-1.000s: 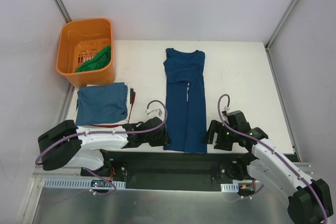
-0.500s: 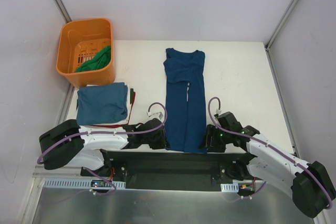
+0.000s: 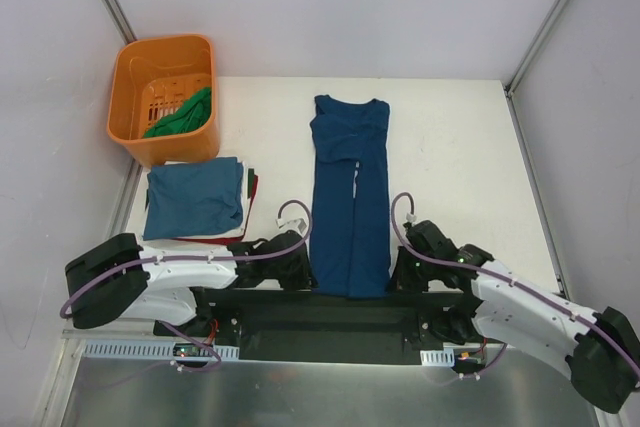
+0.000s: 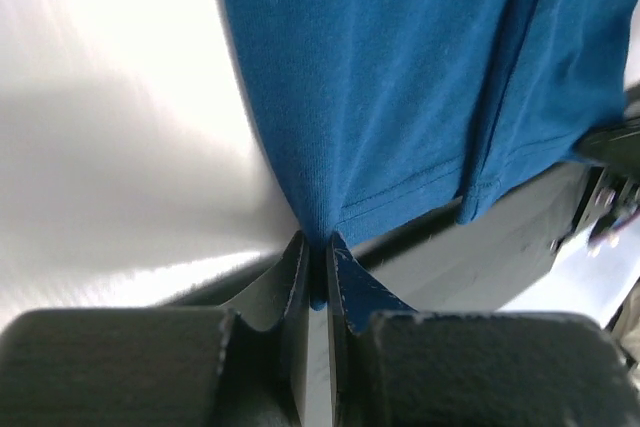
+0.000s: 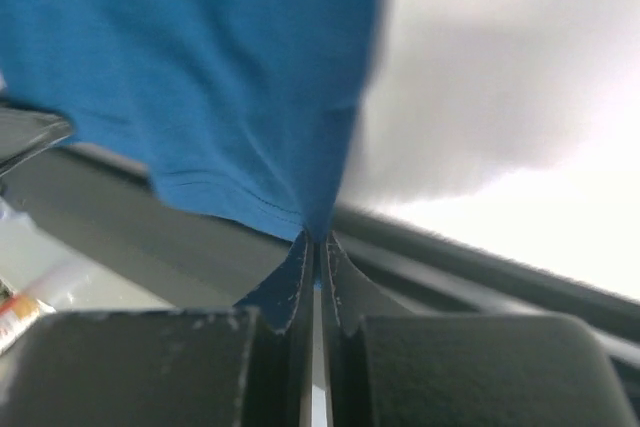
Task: Fold and stack the t-shirts
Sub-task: Grab the bottom of the folded rectangular tshirt with both arms, then fold the folded rectangular tshirt in 1/3 of the way
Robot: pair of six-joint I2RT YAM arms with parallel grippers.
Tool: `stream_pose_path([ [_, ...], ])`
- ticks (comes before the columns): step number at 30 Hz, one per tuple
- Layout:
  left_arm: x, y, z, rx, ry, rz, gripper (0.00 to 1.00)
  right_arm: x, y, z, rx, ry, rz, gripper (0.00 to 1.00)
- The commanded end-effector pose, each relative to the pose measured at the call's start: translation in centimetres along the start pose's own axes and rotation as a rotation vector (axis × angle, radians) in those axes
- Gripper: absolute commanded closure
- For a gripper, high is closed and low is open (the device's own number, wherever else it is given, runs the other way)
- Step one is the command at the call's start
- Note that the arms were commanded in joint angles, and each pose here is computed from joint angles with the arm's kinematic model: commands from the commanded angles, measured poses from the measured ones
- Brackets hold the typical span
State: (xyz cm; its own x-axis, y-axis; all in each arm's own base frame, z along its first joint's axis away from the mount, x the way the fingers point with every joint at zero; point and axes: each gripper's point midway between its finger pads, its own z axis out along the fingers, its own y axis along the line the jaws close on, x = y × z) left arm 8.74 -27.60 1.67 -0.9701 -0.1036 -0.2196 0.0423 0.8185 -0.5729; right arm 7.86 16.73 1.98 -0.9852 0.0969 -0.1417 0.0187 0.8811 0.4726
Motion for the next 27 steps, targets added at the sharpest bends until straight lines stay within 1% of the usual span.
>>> stream_pose_path([
  [1, 2.7, 0.9, -1.9, -0.015, 0.066, 0.01, 1.0, 1.2, 1.0, -1.3, -0.039, -0.022, -0.004, 0.99],
  [2, 2.9, 0.7, -2.3, 0.001, 0.062, 0.019, 1.0, 1.5, 1.5, -1.5, -0.062, -0.02, 0.016, 0.99],
  [3, 2.7, -0.2, -3.0, 0.042, 0.046, 0.025, 1.0, 1.9, 2.4, -2.0, -0.116, -0.029, -0.01, 0.99],
  [6, 1.9, -0.9, -4.4, 0.074, 0.0, 0.032, 1.0, 1.5, 4.1, -3.4, -0.189, -0.082, -0.032, 0.99],
  [9, -0.2, -1.9, -5.5, 0.092, -0.104, 0.051, 1.0, -0.5, 5.0, -5.0, -0.18, -0.171, -0.087, 0.99],
  [10, -1.0, -2.6, -5.9, 0.104, -0.138, 0.063, 0.97, -1.6, 4.8, -5.3, -0.148, -0.224, -0.094, 0.99],
  [11, -2.2, -2.7, -6.1, 0.092, -0.195, 0.066, 0.96, -2.1, 5.0, -5.6, -0.137, -0.243, -0.108, 0.99],
  [12, -2.9, -2.9, -6.3, 0.089, -0.221, 0.072, 0.95, -3.1, 4.9, -5.8, -0.094, -0.274, -0.136, 0.99],
  [13, -3.5, -3.3, -6.5, 0.088, -0.243, 0.099, 0.94, -4.7, 5.9, -7.0, -0.088, -0.341, -0.154, 0.99],
  [14, -4.5, -4.2, -7.0, 0.093, -0.271, 0.104, 0.93, -5.5, 6.5, -7.7, -0.08, -0.373, -0.171, 0.99],
  [15, -5.4, -4.3, -6.9, 0.079, -0.284, 0.101, 0.92, -6.3, 6.5, -7.8, -0.044, -0.389, -0.209, 0.99],
  [16, -6.4, -5.3, -7.4, 0.089, -0.302, 0.124, 0.91, -8.0, 7.8, -9.4, -0.043, -0.46, -0.215, 0.99],
  [18, -8.0, -5.3, -7.1, 0.06, -0.314, 0.12, 0.91, -9.8, 8.1, -10.0, 0.018, -0.515, -0.229, 0.99],
  [19, -8.9, -6.0, -7.4, 0.069, -0.326, 0.134, 0.91, -10.5, 8.6, -10.6, 0.027, -0.537, -0.253, 0.99],
  [21, -10.6, -5.6, -7.0, 0.039, -0.331, 0.111, 0.92, -12.3, 9.4, -11.3, 0.063, -0.569, -0.263, 0.99],
  [22, -11.6, -6.1, -7.3, 0.041, -0.346, 0.12, 0.92, -12.9, 9.6, -11.5, 0.078, -0.576, -0.283, 0.99],
  [24, -13.0, -5.8, -6.9, 0.011, -0.356, 0.125, 0.92, -14.6, 10.0, -11.8, 0.105, -0.598, -0.269, 0.99],
  [25, -14.5, -6.3, -7.3, 0.012, -0.379, 0.131, 0.92, -15.1, 10.1, -11.7, 0.114, -0.599, -0.274, 0.99],
  [26, -15.1, -6.4, -7.3, 0.006, -0.384, 0.139, 0.92, -15.8, 10.1, -11.3, 0.132, -0.591, -0.285, 0.99],
  [27, -15.6, -6.2, -6.6, -0.017, -0.375, 0.143, 0.92, -16.8, 10.5, -11.6, 0.117, -0.604, -0.274, 0.99],
])
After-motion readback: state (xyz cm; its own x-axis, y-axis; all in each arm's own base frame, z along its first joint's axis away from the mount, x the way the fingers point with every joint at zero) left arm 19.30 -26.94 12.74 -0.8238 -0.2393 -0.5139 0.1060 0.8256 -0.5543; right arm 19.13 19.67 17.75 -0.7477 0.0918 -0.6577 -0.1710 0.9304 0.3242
